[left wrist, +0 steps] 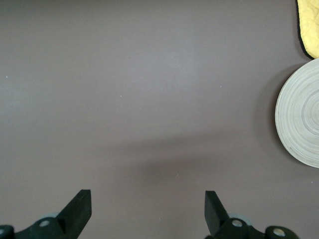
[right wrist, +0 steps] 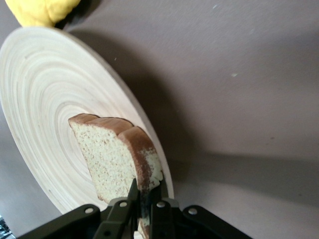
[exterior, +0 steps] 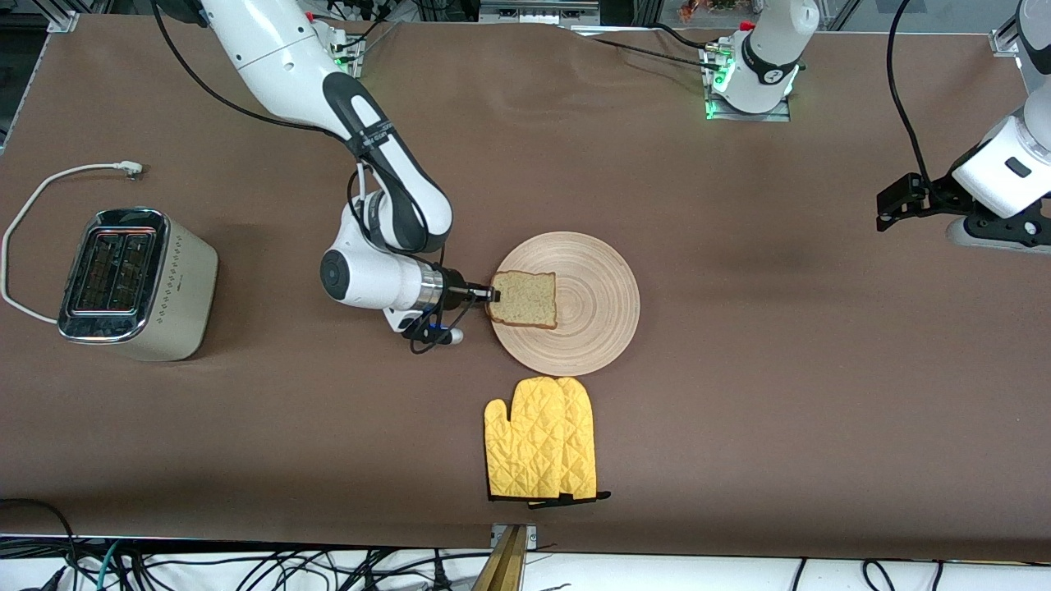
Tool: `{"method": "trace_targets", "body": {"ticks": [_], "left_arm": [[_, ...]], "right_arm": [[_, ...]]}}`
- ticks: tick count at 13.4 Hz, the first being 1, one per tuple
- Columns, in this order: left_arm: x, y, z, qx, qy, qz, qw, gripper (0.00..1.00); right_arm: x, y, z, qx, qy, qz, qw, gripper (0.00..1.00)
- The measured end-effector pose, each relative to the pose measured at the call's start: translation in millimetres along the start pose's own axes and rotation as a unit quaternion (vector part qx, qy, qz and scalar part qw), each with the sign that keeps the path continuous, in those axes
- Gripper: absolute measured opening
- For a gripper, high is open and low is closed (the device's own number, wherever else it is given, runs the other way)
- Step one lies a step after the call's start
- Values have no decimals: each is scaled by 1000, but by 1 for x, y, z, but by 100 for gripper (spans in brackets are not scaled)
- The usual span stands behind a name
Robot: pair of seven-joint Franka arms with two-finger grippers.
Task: Move plate and put bread in toaster
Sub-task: 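Lift the bread slice and carry it to the toaster with the right gripper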
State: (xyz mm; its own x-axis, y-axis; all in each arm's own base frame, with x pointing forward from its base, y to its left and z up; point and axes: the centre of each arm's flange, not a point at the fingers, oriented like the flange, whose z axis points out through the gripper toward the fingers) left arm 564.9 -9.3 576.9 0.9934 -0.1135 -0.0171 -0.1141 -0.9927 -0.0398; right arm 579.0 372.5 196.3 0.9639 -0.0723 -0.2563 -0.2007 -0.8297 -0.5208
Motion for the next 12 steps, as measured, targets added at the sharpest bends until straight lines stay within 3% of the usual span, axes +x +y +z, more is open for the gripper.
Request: {"method": "trace_targets", "body": {"ticks": [4, 6, 9, 12], "left_arm": [[0, 0, 0, 0, 0, 0, 1000, 100], [0, 0, 0, 0, 0, 0, 1000, 100], [0, 0, 0, 0, 0, 0, 1000, 100], [0, 0, 0, 0, -1, 0, 1000, 100]], "right_arm": [[3, -11, -7, -1, 10, -15, 1000, 7], [9, -19, -24, -17, 15, -40, 999, 7], [28, -17, -79, -67, -3, -71, 995, 7], [51, 5, -167, -132, -24, -68, 989, 7]]}}
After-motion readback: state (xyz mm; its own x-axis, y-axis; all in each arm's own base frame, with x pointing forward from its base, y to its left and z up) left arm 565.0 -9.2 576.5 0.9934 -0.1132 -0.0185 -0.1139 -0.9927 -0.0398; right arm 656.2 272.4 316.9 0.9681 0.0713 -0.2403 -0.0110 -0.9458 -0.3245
